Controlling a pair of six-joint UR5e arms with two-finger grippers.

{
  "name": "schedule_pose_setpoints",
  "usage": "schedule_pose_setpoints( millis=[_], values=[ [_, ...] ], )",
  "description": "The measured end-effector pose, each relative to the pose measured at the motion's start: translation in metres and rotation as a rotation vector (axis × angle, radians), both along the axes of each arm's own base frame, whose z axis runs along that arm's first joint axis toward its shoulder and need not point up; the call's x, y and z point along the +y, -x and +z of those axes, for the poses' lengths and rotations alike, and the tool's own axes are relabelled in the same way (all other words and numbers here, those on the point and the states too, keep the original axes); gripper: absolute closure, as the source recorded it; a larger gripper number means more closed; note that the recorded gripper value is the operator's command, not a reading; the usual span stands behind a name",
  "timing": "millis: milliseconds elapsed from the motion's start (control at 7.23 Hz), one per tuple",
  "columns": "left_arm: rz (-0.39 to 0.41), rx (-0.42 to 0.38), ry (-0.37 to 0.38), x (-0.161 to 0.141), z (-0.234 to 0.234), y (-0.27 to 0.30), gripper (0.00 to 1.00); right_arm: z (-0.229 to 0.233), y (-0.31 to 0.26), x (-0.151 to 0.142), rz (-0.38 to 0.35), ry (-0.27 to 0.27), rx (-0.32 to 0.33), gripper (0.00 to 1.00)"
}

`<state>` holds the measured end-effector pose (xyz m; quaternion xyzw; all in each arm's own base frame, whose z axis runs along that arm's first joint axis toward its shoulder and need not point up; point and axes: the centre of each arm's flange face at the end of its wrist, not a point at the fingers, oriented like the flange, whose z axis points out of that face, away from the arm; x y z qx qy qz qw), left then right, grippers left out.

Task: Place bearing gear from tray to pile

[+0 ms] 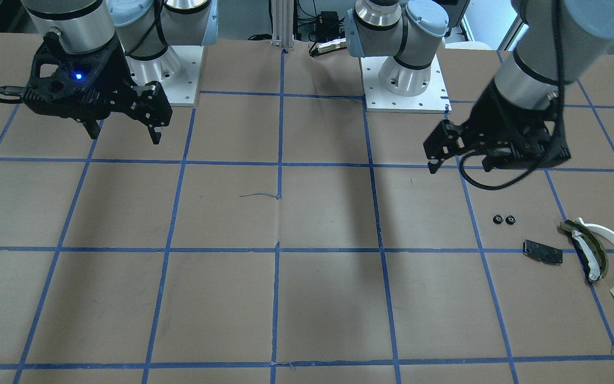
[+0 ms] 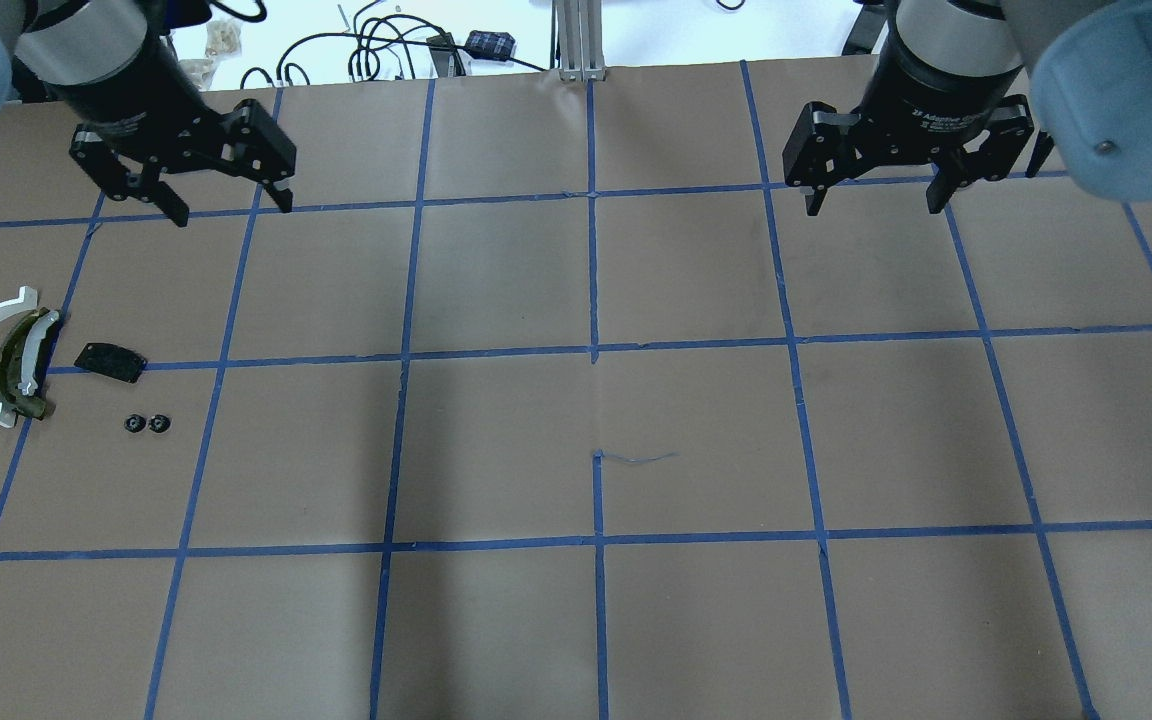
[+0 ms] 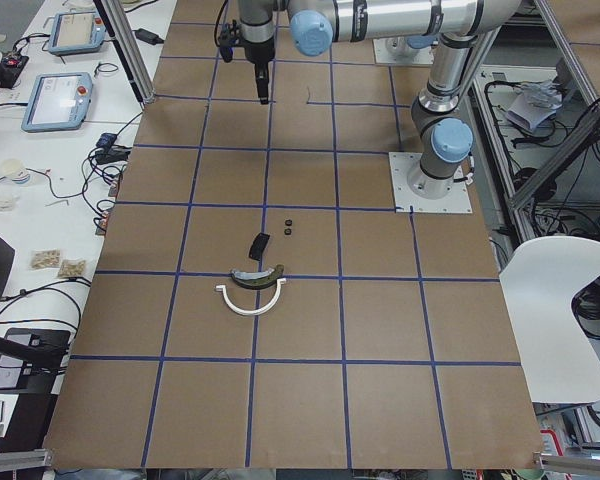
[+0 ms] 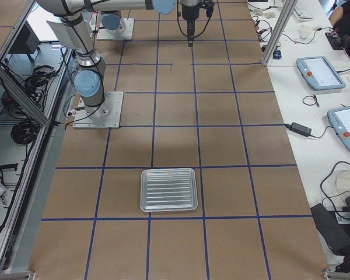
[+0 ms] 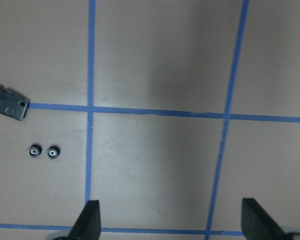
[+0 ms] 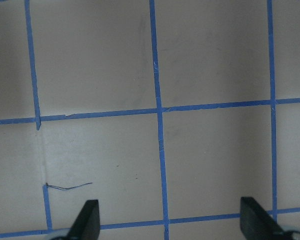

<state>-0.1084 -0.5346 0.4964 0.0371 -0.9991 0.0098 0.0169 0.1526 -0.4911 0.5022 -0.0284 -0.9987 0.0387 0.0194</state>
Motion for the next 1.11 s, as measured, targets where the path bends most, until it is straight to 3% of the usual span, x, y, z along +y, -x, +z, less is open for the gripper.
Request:
schedule_pose_setpoints(
  millis=[415,1107],
  values=[
    [-0.022,0.001,0.036,0.032,0.021,0.056,0.0,0.0,0.0,0.0,0.0,0.0,0.0,0.0],
    [-0.035,-0.042,0.039,0.039,0.031,0.039,0.0,0.0,0.0,0.0,-0.001,0.001,-0.001,0.0]
  ],
)
